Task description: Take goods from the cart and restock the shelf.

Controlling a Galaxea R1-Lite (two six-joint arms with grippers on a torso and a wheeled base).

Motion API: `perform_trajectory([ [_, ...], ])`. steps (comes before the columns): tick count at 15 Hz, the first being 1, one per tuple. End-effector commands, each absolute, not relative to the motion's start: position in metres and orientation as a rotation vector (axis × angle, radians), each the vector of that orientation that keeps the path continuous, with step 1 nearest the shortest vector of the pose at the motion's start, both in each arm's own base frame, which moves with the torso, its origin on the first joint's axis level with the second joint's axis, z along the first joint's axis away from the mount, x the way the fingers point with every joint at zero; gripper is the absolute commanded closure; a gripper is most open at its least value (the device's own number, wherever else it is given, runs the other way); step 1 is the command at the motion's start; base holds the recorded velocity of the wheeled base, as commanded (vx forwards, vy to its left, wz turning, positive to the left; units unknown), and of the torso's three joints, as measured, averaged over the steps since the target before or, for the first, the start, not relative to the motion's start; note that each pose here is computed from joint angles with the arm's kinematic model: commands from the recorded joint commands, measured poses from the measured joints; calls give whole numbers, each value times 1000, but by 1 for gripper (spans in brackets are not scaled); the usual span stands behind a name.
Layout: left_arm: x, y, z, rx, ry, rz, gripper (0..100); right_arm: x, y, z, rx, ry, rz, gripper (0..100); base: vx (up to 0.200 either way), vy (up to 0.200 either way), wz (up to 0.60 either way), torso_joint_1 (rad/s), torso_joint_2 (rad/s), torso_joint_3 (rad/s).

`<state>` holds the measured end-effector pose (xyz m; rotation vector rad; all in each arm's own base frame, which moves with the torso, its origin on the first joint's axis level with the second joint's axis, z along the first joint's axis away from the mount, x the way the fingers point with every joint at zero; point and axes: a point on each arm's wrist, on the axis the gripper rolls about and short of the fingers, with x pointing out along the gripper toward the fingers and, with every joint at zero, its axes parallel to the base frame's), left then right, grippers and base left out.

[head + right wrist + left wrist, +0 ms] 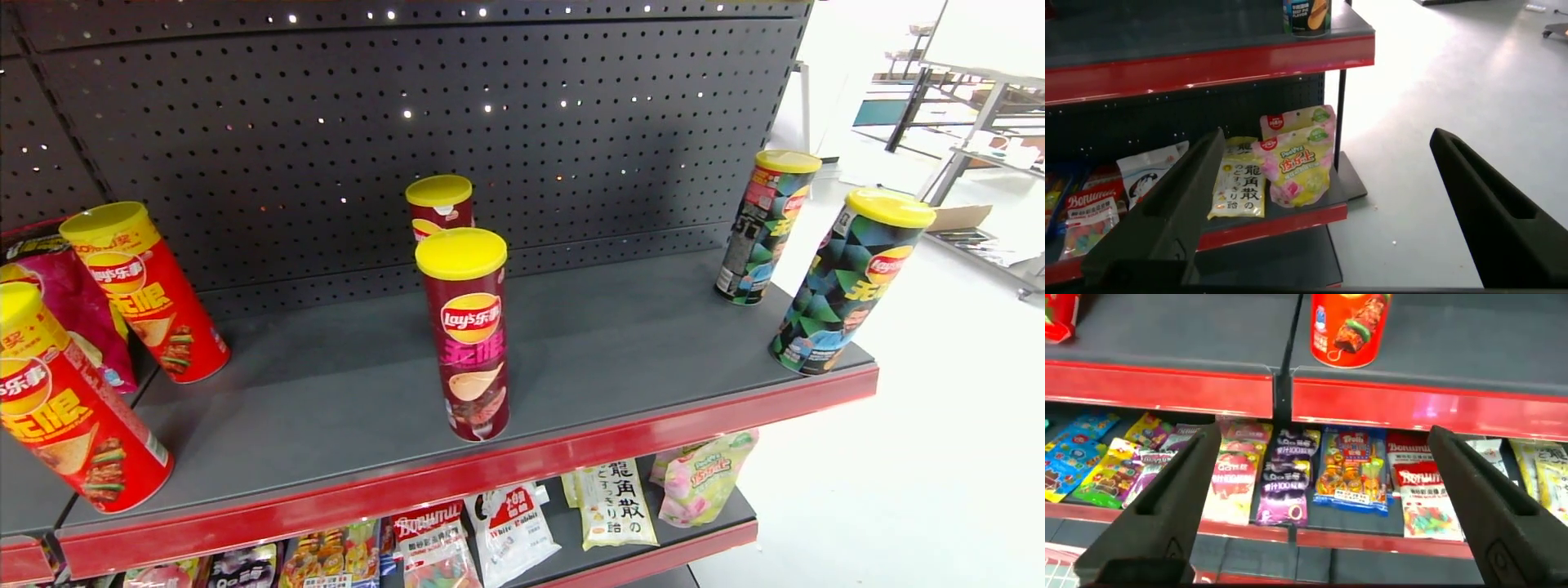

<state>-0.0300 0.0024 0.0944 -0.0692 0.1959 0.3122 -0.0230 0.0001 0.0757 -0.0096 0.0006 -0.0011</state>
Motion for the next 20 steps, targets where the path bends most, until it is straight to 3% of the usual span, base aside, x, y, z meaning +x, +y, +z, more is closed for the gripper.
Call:
perform_trajectory([
  [1, -29, 2, 92, -70, 207, 312, 0, -23, 0, 76, -11, 2, 0, 0, 0, 0, 600, -2, 2, 2],
  [3, -28, 2, 92, -75, 191, 275, 0, -23, 0, 76, -9, 2, 0, 0, 0, 0, 600, 10, 0, 0],
  [9, -24, 1, 89, -71, 160, 233, 0, -23, 0, 76, -11, 5, 14, 0, 0, 0, 0, 0, 0, 0],
  [11, -16, 0, 82, -77, 59, 143, 0, -23, 2, 78, -43, -6, 87, 0, 0, 0, 0, 0, 0, 0],
  [12, -15, -1, 83, -77, 36, 100, 0, -22, 3, 113, -39, -18, 153, 0, 0, 0, 0, 0, 0, 0],
  [13, -15, -1, 81, -71, 57, 94, 0, 3, 4, 184, 27, 31, 179, 0, 0, 0, 0, 0, 0, 0],
  [14, -15, -1, 81, -68, 58, 97, 0, 14, 4, 208, 53, 31, 194, 0, 0, 0, 0, 0, 0, 0],
  [15, -15, -1, 77, -45, 93, 97, 0, 39, 9, 231, 4, 73, 333, 0, 0, 0, 0, 0, 0, 0],
  [18, -15, -1, 77, -8, 98, 94, 0, 78, 28, 217, -163, 227, 568, 0, 0, 0, 0, 0, 0, 0],
  [20, -15, -1, 77, -8, 98, 94, 0, 97, 43, 213, -214, 301, 611, 0, 0, 0, 0, 0, 0, 0],
])
